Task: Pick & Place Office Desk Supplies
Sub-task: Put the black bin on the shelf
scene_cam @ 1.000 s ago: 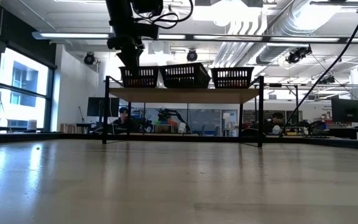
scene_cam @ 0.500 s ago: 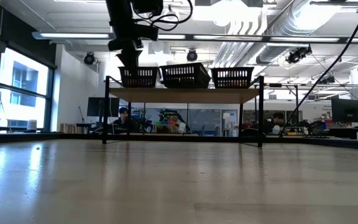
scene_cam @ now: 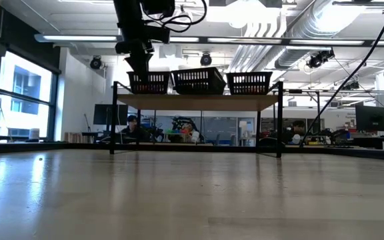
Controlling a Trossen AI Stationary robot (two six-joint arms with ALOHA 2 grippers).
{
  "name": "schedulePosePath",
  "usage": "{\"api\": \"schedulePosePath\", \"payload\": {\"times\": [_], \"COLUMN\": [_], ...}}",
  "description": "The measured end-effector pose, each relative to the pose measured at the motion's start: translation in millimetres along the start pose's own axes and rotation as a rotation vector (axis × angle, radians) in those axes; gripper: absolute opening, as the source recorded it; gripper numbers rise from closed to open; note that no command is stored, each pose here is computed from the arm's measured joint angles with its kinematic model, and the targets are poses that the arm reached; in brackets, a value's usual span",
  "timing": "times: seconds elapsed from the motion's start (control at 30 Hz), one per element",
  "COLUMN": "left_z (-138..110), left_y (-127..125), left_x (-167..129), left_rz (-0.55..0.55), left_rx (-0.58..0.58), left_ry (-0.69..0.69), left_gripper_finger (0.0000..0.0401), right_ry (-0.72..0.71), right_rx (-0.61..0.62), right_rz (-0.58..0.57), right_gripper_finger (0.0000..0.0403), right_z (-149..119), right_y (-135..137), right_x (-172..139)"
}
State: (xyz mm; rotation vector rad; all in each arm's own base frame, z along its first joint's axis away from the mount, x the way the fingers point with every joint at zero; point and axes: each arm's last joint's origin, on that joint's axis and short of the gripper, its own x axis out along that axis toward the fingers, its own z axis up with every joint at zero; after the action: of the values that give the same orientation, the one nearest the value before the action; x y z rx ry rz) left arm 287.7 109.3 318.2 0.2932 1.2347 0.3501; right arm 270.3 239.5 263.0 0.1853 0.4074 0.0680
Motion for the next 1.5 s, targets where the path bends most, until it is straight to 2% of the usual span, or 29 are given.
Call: {"api": "schedulePosePath", "payload": {"times": [0.5,0.63,0.83,0.97,1.1,1.5], "left_z": [0,0,0,0,-1,2], "left_y": [0,0,0,1,3,-8], "left_x": [0,0,0,0,-3,-26], "left_rz": [-0.016,-0.015,-0.015,0.030,0.073,0.074], "left_rx": [0.000,-0.003,-0.003,-0.013,-0.026,0.017], "left_ry": [-0.006,-0.006,-0.006,0.007,0.013,-0.067], "left_gripper_finger": [0.0016,0.0041,0.0114,0.0146,0.0152,0.0152], "right_ry": [0.000,0.000,0.001,0.002,0.005,0.018], "right_rx": [-0.001,-0.001,0.000,0.000,-0.001,-0.002], "right_rz": [0.000,0.000,0.000,0.001,0.005,0.020], "right_gripper_finger": [0.0160,0.0160,0.0160,0.0160,0.0160,0.0160], "right_z": [0,0,0,0,0,-1], "right_y": [0,0,0,0,0,0], "right_x": [0,0,0,0,0,0]}}
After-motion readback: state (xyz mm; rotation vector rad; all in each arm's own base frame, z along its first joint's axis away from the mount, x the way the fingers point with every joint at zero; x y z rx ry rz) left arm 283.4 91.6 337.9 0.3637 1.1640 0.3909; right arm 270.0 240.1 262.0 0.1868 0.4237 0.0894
